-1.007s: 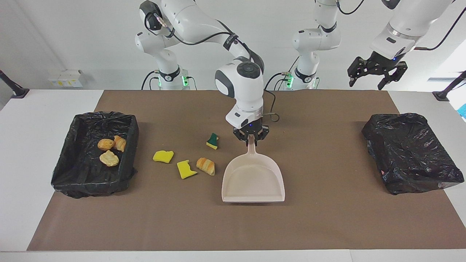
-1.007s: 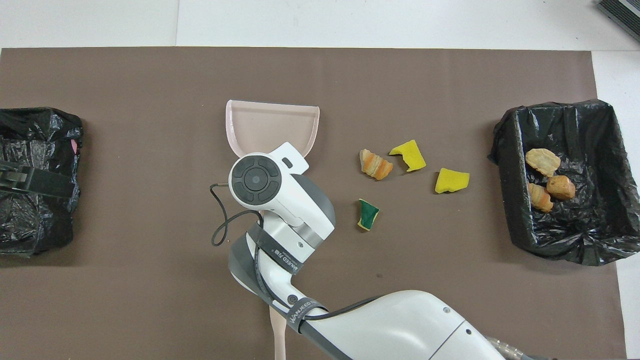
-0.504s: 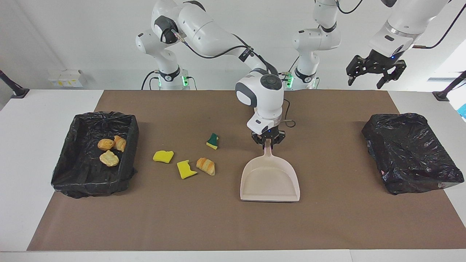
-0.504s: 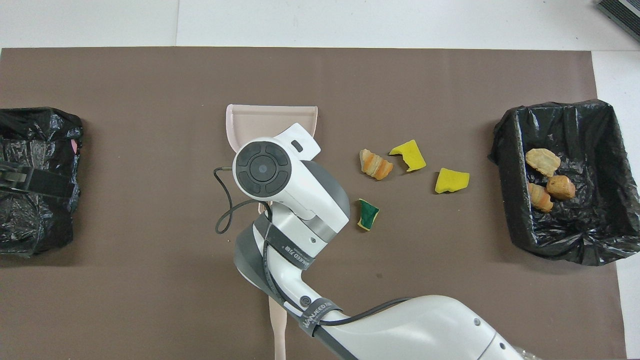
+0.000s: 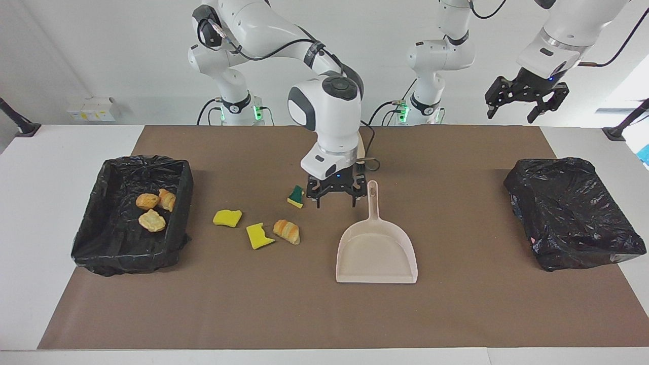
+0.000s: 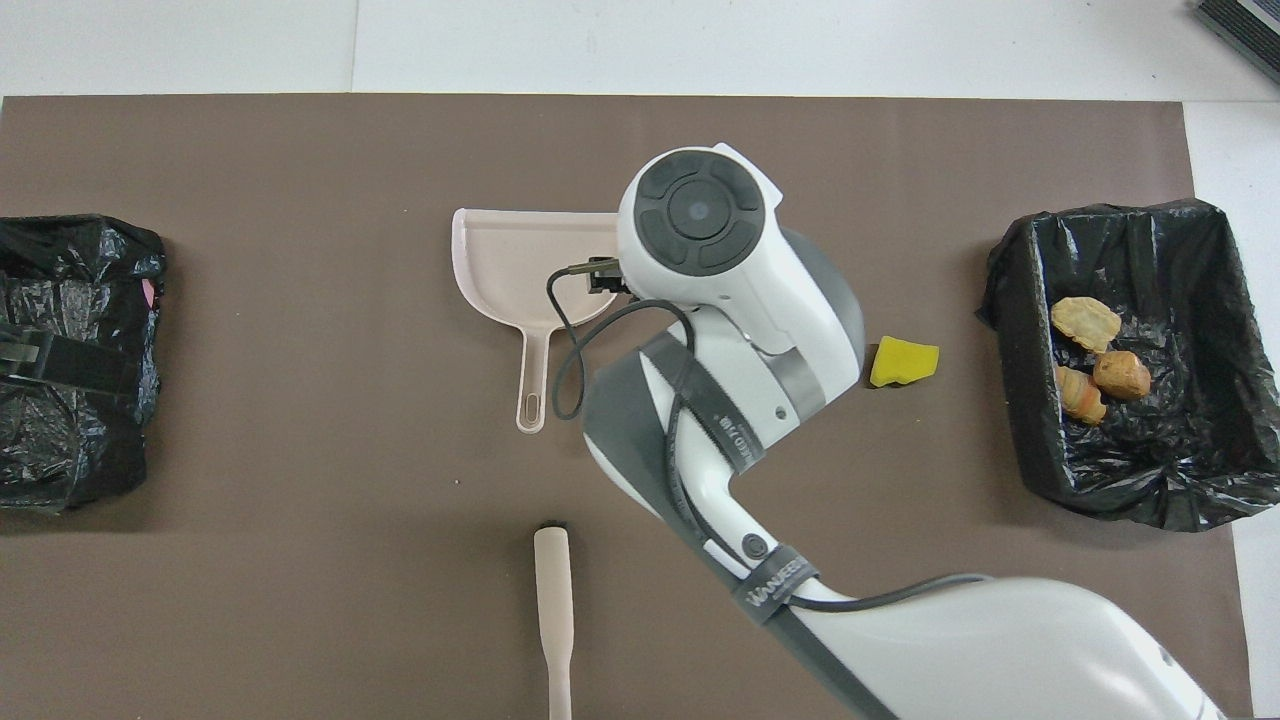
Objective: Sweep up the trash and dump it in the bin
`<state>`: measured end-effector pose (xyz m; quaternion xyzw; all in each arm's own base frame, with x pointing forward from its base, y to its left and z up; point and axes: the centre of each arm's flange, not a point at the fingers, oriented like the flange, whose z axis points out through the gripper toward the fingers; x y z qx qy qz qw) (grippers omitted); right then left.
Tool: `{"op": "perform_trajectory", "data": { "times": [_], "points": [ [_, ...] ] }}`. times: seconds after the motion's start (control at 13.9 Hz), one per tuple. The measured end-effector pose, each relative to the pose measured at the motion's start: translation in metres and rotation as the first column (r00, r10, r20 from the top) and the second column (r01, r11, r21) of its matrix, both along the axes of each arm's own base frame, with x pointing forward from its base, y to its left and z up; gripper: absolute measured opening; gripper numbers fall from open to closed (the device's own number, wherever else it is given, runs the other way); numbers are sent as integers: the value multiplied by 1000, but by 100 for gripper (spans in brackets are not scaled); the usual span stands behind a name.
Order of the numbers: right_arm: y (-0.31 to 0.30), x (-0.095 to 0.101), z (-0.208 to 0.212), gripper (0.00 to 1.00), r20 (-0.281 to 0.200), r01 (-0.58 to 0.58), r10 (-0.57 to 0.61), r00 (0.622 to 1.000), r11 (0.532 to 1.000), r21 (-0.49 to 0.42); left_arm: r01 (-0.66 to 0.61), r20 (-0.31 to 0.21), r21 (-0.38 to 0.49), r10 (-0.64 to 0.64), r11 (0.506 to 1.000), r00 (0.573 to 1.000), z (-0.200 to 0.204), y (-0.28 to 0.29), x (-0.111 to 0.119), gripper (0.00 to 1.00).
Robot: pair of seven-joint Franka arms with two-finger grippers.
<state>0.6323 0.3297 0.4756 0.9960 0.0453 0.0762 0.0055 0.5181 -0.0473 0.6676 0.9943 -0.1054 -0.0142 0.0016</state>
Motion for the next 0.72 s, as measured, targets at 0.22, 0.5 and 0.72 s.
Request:
{"op": "perform_trajectory", "data": {
  "times": [0.22, 0.5, 0.72],
  "points": [
    [-70, 20, 19, 100, -36, -88, 87, 996, 996, -22, -3, -1, 0, 3, 1000, 1000, 0, 2, 0, 100],
    [-146, 34, 29, 100, -88, -159, 154, 984, 986, -52, -5, 0, 0, 5, 1000, 1000, 0, 3, 0, 100],
    [-205, 39, 45, 100, -97, -189, 182, 978, 980, -64, 2, 1, 0, -2, 1000, 1000, 0, -1, 0, 100]
  ]
}}
